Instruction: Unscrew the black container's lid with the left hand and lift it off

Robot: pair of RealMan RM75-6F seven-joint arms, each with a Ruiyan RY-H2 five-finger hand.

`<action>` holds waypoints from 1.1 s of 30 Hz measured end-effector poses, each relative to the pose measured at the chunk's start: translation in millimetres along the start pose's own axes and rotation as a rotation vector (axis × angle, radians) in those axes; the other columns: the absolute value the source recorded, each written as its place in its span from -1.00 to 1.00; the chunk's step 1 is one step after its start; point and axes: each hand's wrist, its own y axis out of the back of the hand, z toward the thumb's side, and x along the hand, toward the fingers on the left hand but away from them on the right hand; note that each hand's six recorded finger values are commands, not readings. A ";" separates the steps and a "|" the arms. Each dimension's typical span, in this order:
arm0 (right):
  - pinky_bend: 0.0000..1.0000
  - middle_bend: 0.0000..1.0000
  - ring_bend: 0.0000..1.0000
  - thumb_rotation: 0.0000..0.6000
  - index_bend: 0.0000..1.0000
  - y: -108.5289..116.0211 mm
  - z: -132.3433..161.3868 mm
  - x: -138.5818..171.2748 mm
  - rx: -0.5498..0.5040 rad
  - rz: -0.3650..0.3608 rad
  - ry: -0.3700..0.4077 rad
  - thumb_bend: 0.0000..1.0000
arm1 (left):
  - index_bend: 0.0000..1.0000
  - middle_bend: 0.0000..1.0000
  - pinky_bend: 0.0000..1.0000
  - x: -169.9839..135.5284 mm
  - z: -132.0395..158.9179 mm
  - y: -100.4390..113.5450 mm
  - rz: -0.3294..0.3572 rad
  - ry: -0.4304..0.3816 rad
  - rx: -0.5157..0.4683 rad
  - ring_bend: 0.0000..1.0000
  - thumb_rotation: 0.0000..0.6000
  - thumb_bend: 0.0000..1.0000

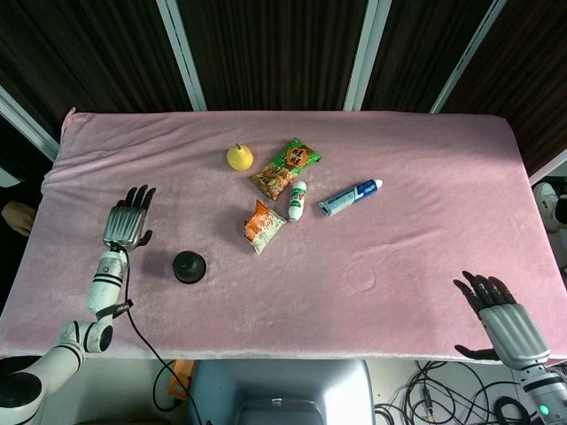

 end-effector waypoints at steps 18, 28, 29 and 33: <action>-0.65 -1.00 -1.00 1.00 -1.00 1.3 -1.6 1.7 -0.002 -0.009 -0.011 -0.80 | -0.92 -0.93 -0.37 1.2 9.2 8.8 0.025 -0.035 0.000 -0.89 1.00 -0.37; -0.65 -1.00 -1.00 1.00 -1.00 -0.3 -0.9 -0.3 0.001 0.007 -0.005 -0.80 | -0.89 -0.93 -0.35 -29.4 35.2 18.8 -0.017 -0.141 -0.172 -0.90 1.00 -0.38; -0.65 -1.00 -1.00 1.00 -1.00 -0.4 -0.7 -0.6 0.001 0.008 -0.005 -0.80 | -0.89 -0.93 -0.35 -35.0 39.3 21.1 -0.026 -0.158 -0.193 -0.90 1.00 -0.38; -0.65 -1.00 -1.00 1.00 -1.00 -1.5 -1.0 -1.8 0.004 0.017 -0.006 -0.80 | -0.89 -0.94 -0.35 -63.1 53.3 31.9 -0.063 -0.223 -0.263 -0.90 1.00 -0.38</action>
